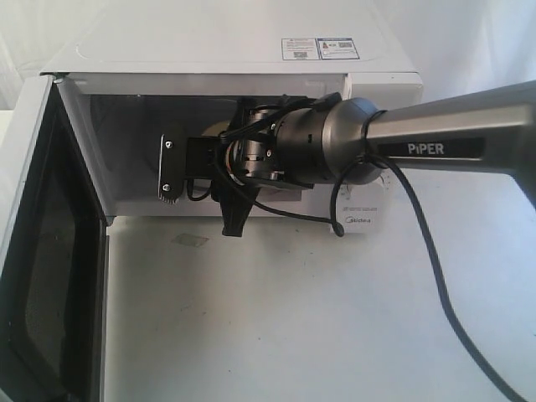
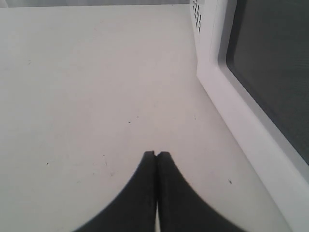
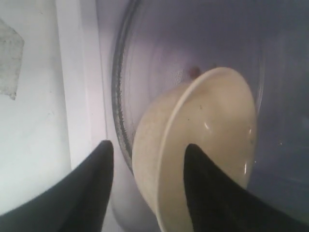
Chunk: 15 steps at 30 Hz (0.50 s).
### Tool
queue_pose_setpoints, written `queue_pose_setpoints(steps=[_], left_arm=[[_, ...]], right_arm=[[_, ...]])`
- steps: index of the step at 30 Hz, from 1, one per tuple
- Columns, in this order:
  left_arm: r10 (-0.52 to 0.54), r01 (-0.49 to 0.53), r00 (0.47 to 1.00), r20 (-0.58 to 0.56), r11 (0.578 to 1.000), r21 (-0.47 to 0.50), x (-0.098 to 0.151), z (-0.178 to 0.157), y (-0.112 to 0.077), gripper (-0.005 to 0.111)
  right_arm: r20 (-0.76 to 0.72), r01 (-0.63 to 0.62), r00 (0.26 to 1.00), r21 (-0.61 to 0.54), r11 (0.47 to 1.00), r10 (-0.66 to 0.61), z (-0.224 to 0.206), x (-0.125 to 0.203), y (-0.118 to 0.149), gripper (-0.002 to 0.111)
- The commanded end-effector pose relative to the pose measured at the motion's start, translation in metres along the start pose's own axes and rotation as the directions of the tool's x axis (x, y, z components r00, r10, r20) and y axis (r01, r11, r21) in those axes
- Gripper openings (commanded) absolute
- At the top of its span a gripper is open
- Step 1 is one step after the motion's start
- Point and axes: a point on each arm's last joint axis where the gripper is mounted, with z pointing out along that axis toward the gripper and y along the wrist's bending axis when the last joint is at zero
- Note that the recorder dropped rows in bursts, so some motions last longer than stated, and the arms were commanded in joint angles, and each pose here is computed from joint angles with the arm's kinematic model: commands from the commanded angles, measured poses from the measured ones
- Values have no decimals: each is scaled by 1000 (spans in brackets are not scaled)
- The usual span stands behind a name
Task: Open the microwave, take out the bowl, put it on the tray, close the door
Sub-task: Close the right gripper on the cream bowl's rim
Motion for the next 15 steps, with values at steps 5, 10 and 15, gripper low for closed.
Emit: queue_pose_setpoints(steps=[5, 10, 15], left_arm=[[-5, 5, 1000, -2, 1000, 11, 1, 0, -1, 0], [-5, 5, 1000, -2, 1000, 11, 1, 0, -1, 0], [-5, 5, 1000, -2, 1000, 11, 1, 0, -1, 0]], right_arm=[[13, -11, 1000, -8, 1000, 11, 5, 0, 2, 45], [15, -9, 1000, -10, 1000, 9, 6, 0, 3, 32], [3, -14, 1000, -7, 1000, 14, 7, 4, 1, 10]])
